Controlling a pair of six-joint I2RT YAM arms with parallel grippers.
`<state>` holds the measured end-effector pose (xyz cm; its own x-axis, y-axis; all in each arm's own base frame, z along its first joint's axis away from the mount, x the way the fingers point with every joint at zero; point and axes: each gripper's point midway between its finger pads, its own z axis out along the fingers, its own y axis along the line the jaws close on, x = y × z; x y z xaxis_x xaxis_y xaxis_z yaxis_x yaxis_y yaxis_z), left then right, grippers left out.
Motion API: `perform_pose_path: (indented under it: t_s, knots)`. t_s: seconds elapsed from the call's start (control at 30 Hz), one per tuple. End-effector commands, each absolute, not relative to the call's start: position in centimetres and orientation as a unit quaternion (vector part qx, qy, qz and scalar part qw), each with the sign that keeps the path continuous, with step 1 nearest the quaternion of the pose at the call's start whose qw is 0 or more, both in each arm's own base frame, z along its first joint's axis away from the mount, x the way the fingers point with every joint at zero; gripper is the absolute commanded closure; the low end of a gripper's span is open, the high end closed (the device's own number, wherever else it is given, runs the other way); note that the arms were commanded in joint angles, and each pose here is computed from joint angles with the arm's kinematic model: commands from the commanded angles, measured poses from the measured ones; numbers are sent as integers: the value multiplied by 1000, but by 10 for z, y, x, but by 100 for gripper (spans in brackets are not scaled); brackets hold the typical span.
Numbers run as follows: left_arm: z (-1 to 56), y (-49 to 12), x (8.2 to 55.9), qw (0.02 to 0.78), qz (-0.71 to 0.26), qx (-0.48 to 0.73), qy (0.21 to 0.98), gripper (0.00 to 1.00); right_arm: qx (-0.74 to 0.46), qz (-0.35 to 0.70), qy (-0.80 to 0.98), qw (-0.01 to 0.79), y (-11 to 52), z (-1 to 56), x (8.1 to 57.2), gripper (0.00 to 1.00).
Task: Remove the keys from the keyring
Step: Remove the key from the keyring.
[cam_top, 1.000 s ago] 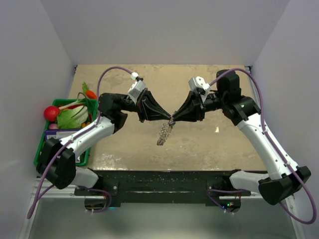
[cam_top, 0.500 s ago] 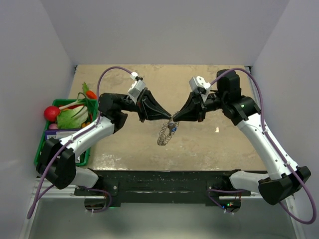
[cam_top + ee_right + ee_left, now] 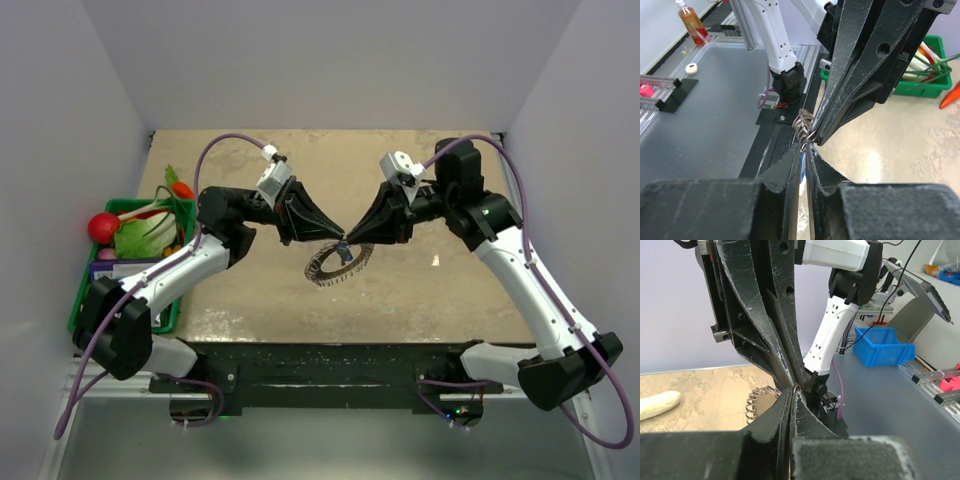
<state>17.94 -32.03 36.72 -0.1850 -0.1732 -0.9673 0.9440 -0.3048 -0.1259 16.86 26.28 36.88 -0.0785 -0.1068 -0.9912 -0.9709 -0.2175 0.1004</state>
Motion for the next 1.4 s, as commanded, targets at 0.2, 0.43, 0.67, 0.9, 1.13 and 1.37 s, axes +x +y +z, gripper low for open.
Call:
perform_pose_path:
  t_s: [0.2, 0.43, 0.67, 0.9, 1.13, 1.37]
  knots:
    - [373, -321, 186, 451, -648, 467, 398, 100, -551, 569, 472, 387, 267, 374, 166, 91]
    - [373, -322, 187, 445, -648, 467, 404, 100, -535, 574, 489, 381, 271, 370, 173, 100]
    - [361, -323, 199, 459, -593, 511, 420, 63, -546, 541, 523, 369, 267, 368, 179, 100]
    - [365, -318, 209, 468, -552, 529, 444, 46, -557, 497, 574, 337, 256, 340, 182, 100]
    - [365, -313, 219, 498, -476, 583, 431, 39, -539, 490, 623, 286, 250, 319, 181, 100]
    - [346, -310, 225, 515, -403, 616, 439, 45, -497, 496, 664, 257, 252, 305, 187, 100]
